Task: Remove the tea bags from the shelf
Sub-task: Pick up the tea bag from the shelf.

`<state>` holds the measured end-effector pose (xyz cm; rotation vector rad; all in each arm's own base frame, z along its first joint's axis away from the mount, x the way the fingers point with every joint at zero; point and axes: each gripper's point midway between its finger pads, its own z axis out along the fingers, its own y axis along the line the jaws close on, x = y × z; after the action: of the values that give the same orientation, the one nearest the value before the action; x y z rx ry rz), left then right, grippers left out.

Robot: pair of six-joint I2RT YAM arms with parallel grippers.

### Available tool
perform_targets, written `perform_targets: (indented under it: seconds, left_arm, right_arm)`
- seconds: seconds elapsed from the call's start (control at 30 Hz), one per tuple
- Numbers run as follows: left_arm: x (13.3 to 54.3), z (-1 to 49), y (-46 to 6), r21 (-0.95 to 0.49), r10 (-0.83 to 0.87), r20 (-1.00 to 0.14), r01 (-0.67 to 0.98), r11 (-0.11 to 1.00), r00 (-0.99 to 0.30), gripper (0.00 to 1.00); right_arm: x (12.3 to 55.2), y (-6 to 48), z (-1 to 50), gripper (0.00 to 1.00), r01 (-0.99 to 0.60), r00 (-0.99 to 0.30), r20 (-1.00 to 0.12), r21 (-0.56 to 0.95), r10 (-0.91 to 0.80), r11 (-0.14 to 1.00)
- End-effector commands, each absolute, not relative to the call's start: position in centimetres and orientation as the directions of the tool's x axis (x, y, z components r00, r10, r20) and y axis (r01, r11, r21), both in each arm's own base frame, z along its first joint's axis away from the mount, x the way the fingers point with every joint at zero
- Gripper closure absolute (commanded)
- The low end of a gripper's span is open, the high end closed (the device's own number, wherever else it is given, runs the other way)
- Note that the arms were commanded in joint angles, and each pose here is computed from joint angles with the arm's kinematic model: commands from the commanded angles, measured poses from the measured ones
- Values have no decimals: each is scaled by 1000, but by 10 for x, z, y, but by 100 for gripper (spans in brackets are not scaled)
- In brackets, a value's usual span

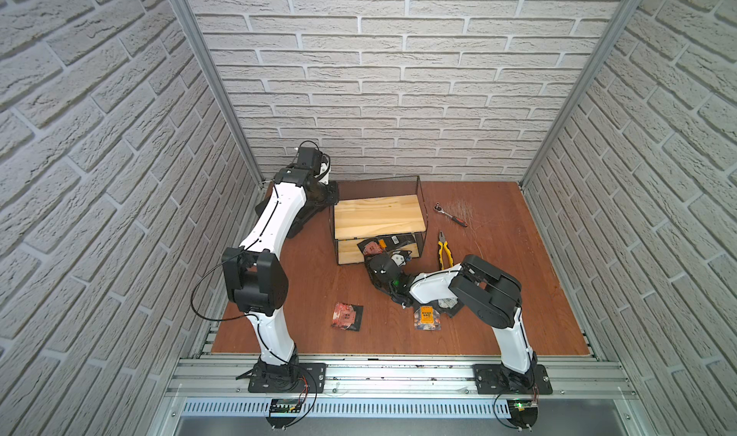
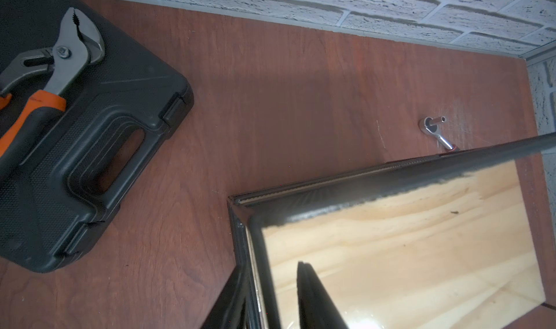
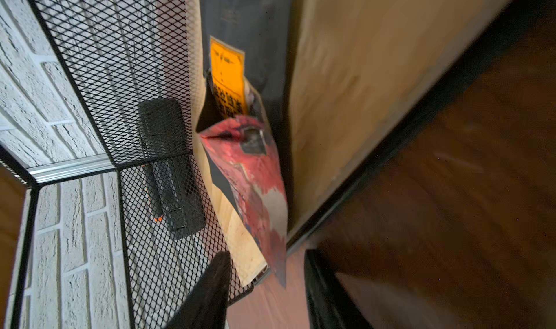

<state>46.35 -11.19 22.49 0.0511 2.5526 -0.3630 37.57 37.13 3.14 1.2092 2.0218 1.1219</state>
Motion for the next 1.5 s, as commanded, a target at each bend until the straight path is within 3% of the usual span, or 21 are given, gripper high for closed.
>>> perform_targets:
  seconds: [0.0,0.27,0.53,0.83,0.97,1.27,1.47]
  left_arm:
    - [465,208,-106,-225,-25,-502,103,969,-865,68]
    - [464,208,-106,-223,-22,-501,104,969,-865,68]
    - [464,209,-106,-223,-22,-503,105,969,-864,68]
    - [462,208,-105,-225,-25,-500,102,969,-866,68]
    - [462,207,-106,-228,-29,-499,100,968,-866,68]
    - [462,205,-105,-225,-24,-496,101,969,-868,68]
    - [460,206,-102,-217,-19,-497,103,971,-867,68]
  right_arm:
    - [379,364,18,60,484,-420,-29,838,907,251]
    - [378,360,11,85,496,-407,-31,832,913,250]
    - [369,370,30,97,470,-449,-16,846,893,252]
    - [362,374,68,97,392,-509,-37,880,860,270]
    - [357,387,109,97,272,-593,-43,929,804,251]
    - [293,385,124,97,168,-822,-75,915,564,367]
    - [227,399,129,97,25,-967,-72,928,244,372]
